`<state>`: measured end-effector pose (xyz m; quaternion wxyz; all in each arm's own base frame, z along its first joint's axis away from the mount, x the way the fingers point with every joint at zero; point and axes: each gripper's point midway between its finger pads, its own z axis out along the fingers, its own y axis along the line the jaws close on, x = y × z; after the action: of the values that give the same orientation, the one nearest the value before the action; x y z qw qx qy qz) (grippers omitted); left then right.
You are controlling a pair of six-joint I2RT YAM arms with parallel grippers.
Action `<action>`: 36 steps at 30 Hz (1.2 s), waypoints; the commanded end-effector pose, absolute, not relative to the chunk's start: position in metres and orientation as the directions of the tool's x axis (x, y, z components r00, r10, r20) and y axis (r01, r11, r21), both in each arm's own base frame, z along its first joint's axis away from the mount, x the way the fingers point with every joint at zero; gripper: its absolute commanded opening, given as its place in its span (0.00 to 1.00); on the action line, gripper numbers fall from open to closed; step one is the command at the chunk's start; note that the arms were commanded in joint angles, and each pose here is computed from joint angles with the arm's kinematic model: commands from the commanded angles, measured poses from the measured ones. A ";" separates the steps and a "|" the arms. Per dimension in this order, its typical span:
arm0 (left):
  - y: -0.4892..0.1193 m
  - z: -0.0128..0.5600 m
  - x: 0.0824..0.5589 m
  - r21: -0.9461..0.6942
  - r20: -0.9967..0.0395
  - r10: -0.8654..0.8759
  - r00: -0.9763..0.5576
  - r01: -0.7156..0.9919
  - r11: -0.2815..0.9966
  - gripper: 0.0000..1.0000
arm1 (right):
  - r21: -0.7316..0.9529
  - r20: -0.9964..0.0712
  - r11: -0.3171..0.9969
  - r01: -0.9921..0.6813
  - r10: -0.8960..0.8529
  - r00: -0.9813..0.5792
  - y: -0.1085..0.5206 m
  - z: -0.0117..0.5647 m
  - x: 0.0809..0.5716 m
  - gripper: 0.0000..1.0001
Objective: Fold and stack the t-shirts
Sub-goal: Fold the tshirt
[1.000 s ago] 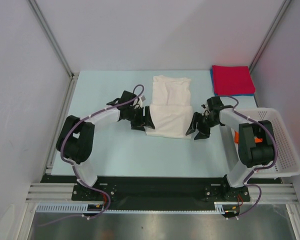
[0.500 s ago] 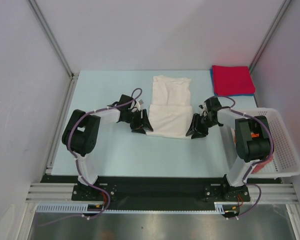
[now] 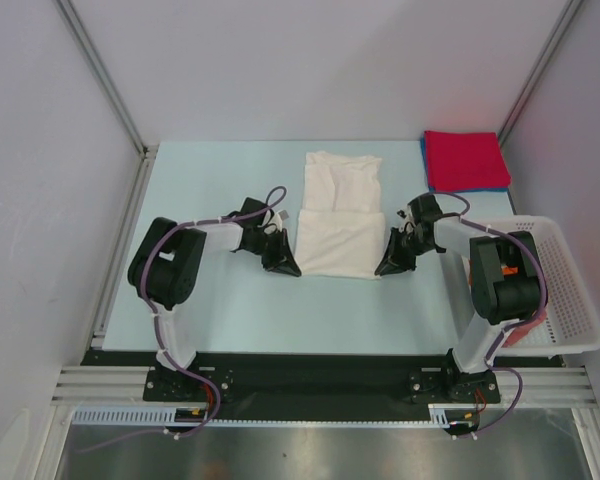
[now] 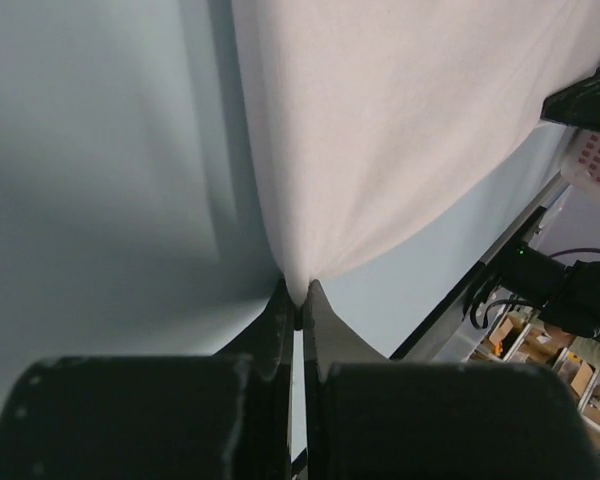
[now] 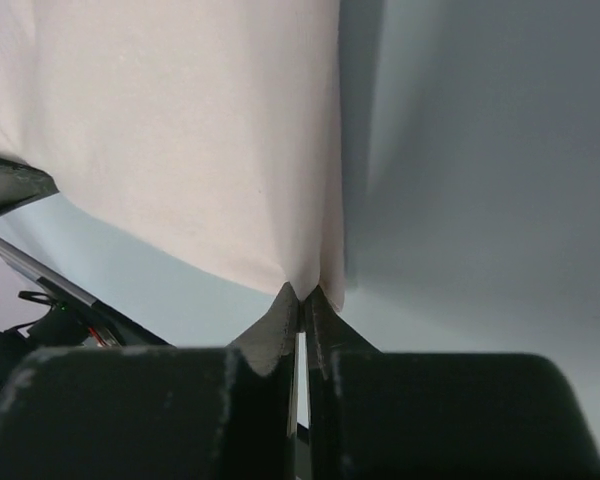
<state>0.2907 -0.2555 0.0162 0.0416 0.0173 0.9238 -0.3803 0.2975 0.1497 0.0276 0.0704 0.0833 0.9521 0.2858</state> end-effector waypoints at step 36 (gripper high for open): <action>-0.274 0.124 0.284 -0.719 -0.271 -0.044 -0.962 0.172 0.673 0.45 | 0.474 -0.309 0.873 0.114 0.286 -0.907 0.142 0.085 0.417 0.32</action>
<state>0.2586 -0.2612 0.1173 0.1237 0.0407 0.9166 -0.3781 0.3695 0.1462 0.0935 0.1493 0.1099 0.9548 0.2324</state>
